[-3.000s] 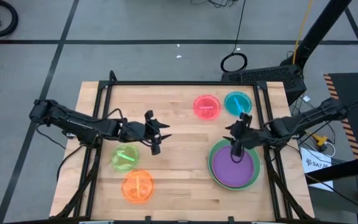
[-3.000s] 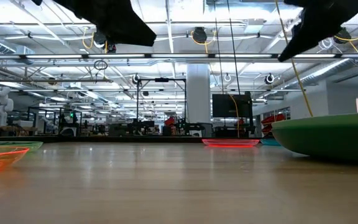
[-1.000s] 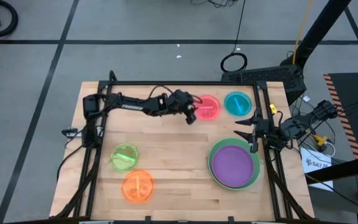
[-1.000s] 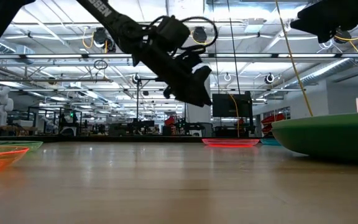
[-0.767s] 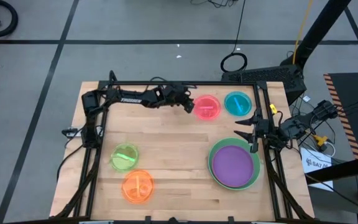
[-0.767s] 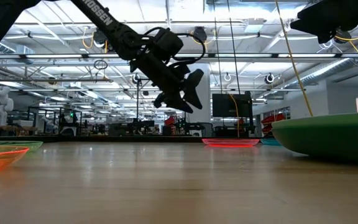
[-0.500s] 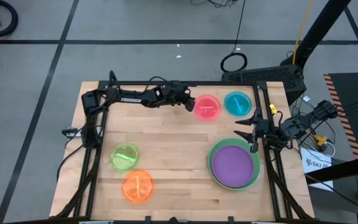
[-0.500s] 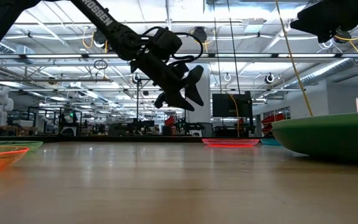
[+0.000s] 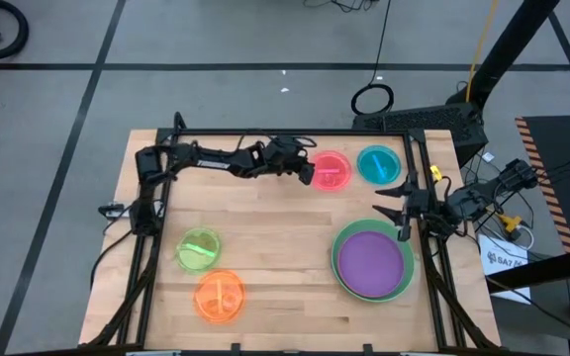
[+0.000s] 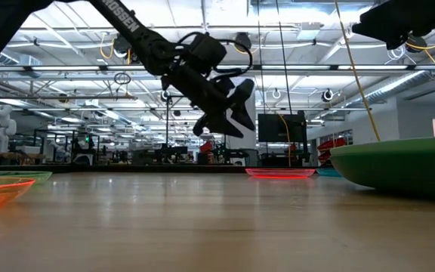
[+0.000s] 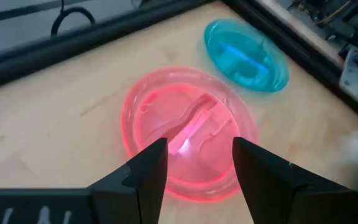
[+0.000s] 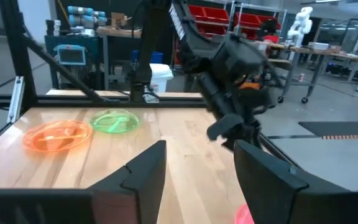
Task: Stack plastic plates
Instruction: Stack the small pink plate on top of the purple plate
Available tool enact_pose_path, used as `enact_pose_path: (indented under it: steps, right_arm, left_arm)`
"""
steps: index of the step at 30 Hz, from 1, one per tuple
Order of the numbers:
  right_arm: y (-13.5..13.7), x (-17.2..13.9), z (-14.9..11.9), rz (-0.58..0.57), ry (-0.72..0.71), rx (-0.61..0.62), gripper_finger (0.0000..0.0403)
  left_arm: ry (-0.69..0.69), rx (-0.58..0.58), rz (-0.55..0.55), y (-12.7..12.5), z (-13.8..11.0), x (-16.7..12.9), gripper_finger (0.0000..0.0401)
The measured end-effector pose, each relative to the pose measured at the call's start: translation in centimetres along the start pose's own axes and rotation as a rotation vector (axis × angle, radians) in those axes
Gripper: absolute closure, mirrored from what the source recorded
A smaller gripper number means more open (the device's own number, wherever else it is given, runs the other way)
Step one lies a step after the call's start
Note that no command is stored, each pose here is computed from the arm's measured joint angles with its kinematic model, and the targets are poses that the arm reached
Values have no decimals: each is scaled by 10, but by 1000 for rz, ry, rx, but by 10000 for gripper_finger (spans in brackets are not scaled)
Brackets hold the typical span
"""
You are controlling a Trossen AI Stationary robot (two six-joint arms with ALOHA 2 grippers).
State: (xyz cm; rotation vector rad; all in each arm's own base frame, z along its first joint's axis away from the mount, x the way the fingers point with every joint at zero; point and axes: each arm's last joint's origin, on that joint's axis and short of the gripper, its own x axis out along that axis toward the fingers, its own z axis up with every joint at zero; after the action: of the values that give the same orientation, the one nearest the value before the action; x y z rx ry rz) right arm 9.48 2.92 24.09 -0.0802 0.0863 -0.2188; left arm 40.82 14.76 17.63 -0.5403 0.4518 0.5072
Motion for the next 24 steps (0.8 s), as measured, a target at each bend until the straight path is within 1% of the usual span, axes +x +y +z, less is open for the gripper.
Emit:
enact_pose_path:
  steps: [4,7,9,11,13,14,16,20,24]
  right_arm:
    - [-2,0,0,-49,-1,5,222]
    - [-2,0,0,-63,5,4,222]
    - [-2,0,-1,-73,6,4,222]
    - [-2,0,-1,-75,7,5,222]
    - [-2,0,-1,-74,7,5,222]
    - [-2,0,-1,-74,8,5,222]
    - [-2,0,-1,-74,10,3,222]
    - [-2,0,-1,-74,9,4,222]
    - [-2,0,-1,-74,9,4,222]
  left_arm:
    - [34,14,8,-4,-8,16,215]
    - [28,29,-2,-11,-3,28,215]
    - [55,43,29,-14,1,35,215]
    - [92,82,57,-17,6,36,215]
    - [88,123,76,-20,11,38,215]
    - [83,123,79,-21,16,39,215]
    - [132,124,110,-17,20,37,215]
    - [170,123,147,-6,27,37,215]
    - [249,111,159,2,26,36,215]
